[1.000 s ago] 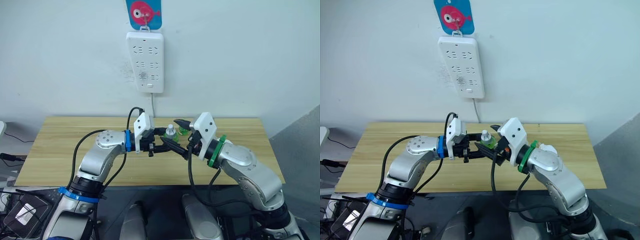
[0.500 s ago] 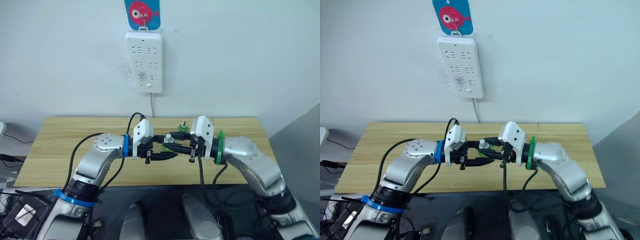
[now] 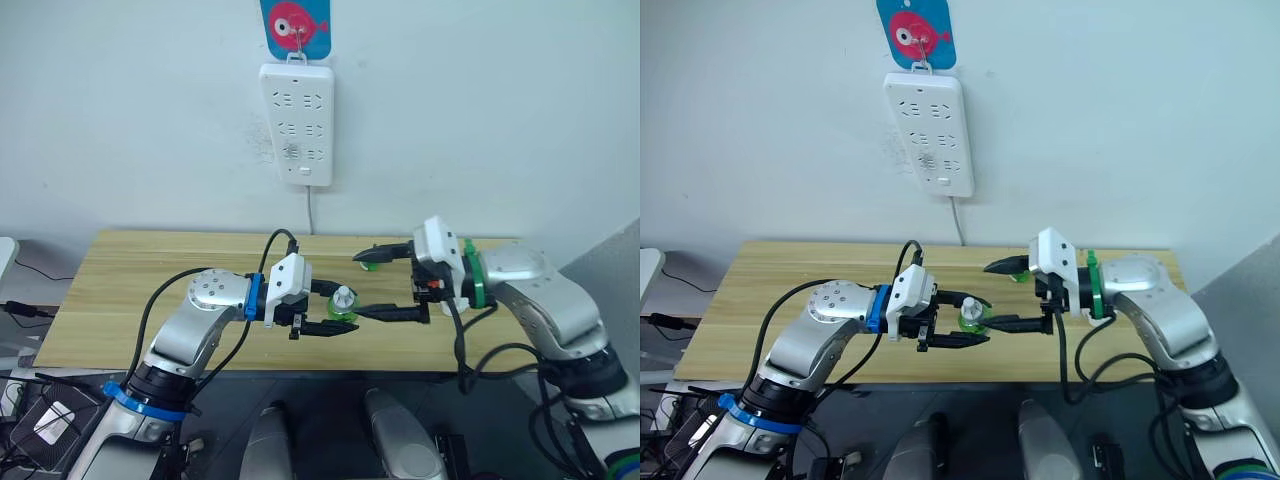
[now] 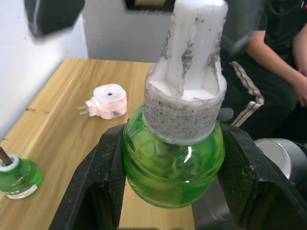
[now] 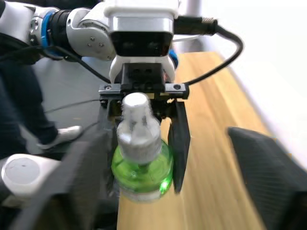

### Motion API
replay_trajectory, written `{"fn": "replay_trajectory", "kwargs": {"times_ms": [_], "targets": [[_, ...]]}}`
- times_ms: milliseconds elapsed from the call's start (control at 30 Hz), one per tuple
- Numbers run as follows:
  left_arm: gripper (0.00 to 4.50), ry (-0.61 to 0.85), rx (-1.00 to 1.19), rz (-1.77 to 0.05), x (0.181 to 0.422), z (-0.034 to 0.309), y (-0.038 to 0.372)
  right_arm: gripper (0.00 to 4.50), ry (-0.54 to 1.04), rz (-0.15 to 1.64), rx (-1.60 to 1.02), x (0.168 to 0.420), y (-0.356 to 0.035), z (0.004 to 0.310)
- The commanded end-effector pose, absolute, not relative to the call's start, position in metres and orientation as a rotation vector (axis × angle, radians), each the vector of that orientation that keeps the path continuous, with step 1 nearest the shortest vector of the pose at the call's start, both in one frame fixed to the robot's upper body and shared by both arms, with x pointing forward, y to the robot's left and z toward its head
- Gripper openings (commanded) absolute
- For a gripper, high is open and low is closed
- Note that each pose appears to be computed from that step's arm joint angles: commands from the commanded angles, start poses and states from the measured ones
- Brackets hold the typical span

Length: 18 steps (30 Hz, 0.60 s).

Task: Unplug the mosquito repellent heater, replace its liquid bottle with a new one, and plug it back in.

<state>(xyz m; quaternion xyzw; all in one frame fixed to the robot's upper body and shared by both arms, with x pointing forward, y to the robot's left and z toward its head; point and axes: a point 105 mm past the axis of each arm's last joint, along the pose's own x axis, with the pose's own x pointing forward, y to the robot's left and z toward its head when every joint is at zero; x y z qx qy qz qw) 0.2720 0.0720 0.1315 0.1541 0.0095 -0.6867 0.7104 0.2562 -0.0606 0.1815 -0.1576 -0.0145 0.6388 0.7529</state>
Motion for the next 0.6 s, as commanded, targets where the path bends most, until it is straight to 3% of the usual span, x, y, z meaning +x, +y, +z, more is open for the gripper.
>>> {"fn": "replay_trajectory", "kwargs": {"times_ms": [33,367,600], "targets": [[2.31,-0.031,0.357,-1.538,0.271,0.14,0.065,4.5,-0.095,1.34,-0.335,0.241,-0.045,0.187],[2.31,-0.035,0.347,-1.548,0.269,0.14,0.062,4.5,-0.09,1.087,-0.246,0.273,-0.043,0.181],[2.31,-0.022,0.344,-1.525,0.27,0.139,0.068,4.5,0.015,1.187,-0.341,0.252,-0.078,0.171]]}}
